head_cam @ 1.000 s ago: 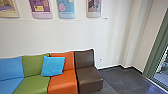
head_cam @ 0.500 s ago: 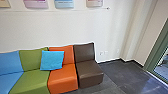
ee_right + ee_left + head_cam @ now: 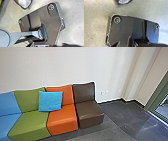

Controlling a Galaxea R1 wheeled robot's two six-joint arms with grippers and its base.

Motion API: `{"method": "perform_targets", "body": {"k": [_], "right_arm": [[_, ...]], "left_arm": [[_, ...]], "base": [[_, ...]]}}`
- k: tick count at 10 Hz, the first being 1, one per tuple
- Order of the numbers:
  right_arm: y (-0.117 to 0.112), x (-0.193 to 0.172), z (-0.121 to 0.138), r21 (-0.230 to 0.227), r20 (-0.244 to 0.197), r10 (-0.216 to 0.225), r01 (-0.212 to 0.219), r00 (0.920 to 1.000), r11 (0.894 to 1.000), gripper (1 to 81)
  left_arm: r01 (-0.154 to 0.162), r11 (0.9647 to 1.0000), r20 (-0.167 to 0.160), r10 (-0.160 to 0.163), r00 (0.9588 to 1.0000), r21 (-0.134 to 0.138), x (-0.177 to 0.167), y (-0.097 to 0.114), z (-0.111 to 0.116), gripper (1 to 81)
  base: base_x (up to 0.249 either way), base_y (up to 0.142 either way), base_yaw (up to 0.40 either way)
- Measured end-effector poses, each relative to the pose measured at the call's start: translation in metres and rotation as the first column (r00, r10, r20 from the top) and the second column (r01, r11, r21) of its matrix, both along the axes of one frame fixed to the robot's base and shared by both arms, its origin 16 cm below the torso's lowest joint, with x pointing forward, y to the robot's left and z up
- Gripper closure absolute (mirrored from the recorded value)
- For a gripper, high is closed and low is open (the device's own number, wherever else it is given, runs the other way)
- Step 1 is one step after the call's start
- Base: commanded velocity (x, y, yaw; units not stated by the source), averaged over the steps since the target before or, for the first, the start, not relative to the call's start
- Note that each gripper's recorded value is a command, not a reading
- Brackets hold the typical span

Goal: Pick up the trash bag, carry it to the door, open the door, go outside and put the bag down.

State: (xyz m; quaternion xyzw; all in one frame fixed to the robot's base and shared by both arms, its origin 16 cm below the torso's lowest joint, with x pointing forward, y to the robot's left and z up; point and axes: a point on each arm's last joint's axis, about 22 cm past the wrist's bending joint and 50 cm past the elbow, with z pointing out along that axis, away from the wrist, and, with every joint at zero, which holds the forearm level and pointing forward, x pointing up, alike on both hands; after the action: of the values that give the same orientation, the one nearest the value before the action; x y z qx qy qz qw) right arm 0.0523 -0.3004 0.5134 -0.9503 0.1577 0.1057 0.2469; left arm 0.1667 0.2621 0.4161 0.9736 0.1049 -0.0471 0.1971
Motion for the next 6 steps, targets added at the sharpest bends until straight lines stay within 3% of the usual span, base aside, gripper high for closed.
{"method": "perform_targets", "body": {"k": [2, 6], "right_arm": [[-0.007, 0.013, 0.004, 0.006, -0.012, -0.008, 0.008, 0.9999, 1.0, 1.0], [-0.025, 0.058, 0.008, 0.008, 0.041, -0.016, 0.016, 0.999, 1.0, 1.0]], "left_arm": [[-0.011, 0.9999, -0.013, 0.011, 0.9998, -0.003, 0.025, 0.003, -0.006, 1.0], [-0.024, 0.9997, 0.051, 0.025, 0.9984, -0.008, 0.111, 0.01, -0.009, 1.0]], "base": [[0.0, 0.0, 0.0], [0.0, 0.0, 0.0]]}}
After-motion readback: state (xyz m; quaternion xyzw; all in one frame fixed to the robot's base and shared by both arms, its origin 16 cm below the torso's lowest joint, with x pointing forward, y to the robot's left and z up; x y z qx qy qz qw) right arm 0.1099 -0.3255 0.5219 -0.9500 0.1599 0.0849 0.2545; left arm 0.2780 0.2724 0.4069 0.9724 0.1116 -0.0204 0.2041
